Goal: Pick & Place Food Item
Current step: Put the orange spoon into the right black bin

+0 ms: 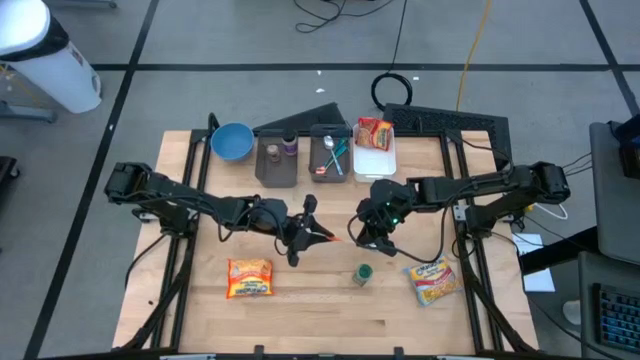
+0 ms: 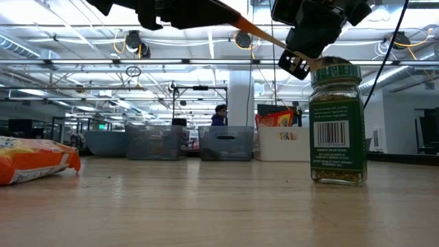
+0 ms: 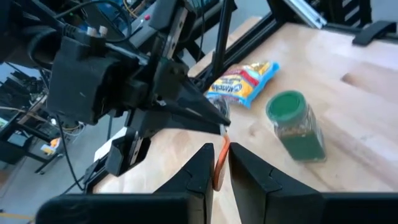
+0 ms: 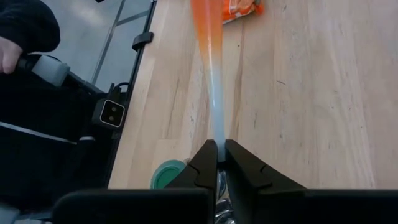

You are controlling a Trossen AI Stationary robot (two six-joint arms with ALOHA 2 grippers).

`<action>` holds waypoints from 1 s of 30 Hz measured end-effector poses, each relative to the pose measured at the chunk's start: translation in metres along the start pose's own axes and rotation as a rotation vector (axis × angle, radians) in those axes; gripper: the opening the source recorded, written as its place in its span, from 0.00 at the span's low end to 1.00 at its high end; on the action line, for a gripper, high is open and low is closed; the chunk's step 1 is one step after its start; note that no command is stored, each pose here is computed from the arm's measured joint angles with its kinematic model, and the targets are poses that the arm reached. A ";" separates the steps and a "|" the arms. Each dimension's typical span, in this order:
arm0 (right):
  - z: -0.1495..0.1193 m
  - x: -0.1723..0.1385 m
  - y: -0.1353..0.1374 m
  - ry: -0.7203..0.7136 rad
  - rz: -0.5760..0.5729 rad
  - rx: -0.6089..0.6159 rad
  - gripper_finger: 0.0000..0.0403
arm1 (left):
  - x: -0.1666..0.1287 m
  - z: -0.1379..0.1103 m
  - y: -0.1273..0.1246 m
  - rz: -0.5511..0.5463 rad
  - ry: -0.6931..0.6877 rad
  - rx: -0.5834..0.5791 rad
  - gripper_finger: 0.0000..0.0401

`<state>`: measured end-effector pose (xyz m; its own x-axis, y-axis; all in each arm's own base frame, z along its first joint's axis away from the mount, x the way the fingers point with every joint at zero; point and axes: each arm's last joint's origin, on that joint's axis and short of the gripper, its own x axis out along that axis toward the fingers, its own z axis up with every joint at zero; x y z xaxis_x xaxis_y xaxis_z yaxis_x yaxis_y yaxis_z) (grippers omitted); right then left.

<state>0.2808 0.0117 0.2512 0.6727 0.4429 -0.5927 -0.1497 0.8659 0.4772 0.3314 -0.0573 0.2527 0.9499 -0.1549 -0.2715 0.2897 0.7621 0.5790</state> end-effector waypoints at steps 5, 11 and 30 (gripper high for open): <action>0.000 0.000 0.000 -0.005 -0.006 -0.012 0.02 | 0.000 0.001 -0.001 -0.022 -0.016 -0.025 0.04; 0.001 0.000 0.000 -0.009 -0.009 -0.021 0.02 | 0.000 0.000 -0.002 -0.024 -0.011 -0.051 0.03; 0.014 -0.004 -0.001 -0.139 -0.013 -0.085 0.39 | -0.002 0.001 0.000 -0.016 0.006 -0.113 0.02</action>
<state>0.2883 0.0054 0.2618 0.7680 0.3999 -0.5002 -0.1969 0.8907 0.4097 0.3296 -0.0582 0.2540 0.9445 -0.1637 -0.2848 0.2892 0.8258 0.4842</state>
